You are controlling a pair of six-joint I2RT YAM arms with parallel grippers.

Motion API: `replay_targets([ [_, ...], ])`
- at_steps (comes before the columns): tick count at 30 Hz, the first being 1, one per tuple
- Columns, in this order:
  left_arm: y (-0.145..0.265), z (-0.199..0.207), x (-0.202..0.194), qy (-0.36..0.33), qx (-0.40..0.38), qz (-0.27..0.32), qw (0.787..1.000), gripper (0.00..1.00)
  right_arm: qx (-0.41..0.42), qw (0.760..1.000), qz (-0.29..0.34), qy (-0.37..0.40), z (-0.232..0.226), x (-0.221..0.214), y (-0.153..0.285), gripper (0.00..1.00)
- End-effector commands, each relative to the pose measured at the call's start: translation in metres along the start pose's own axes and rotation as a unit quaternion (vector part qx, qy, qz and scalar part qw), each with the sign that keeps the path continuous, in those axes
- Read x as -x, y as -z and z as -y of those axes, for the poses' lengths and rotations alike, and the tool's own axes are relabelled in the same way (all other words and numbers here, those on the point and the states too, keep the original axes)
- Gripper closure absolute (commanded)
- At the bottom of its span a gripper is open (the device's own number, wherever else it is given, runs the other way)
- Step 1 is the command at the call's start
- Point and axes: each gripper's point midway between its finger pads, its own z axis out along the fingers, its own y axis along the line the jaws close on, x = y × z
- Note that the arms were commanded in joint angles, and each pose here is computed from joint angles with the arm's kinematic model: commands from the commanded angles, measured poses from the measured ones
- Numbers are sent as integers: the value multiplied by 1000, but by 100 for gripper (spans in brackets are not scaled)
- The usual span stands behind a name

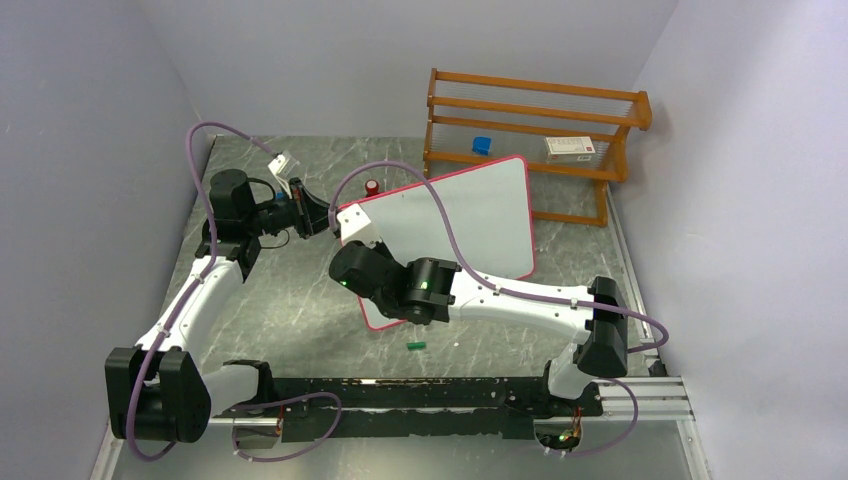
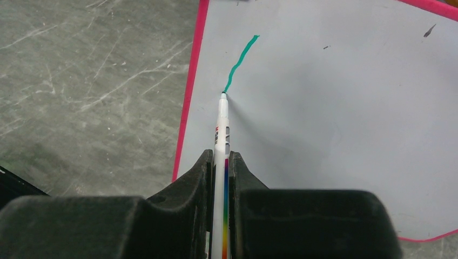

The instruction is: Write a sentence on the whiteboard

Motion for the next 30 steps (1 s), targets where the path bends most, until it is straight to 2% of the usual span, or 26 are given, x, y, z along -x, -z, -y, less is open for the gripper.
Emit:
replay_targets([
  [1, -2, -2, -13, -4, 0, -14, 1000, 95, -4, 1000, 14, -7, 3, 7, 7, 100],
  [13, -2, -2, -14, -4, 0, -15, 1000, 95, -32, 996, 77, -22, 23, 40, 19, 100],
  [30, -2, -1, -13, -5, -2, -15, 1000, 95, -43, 995, 87, -13, 21, 47, 11, 100],
])
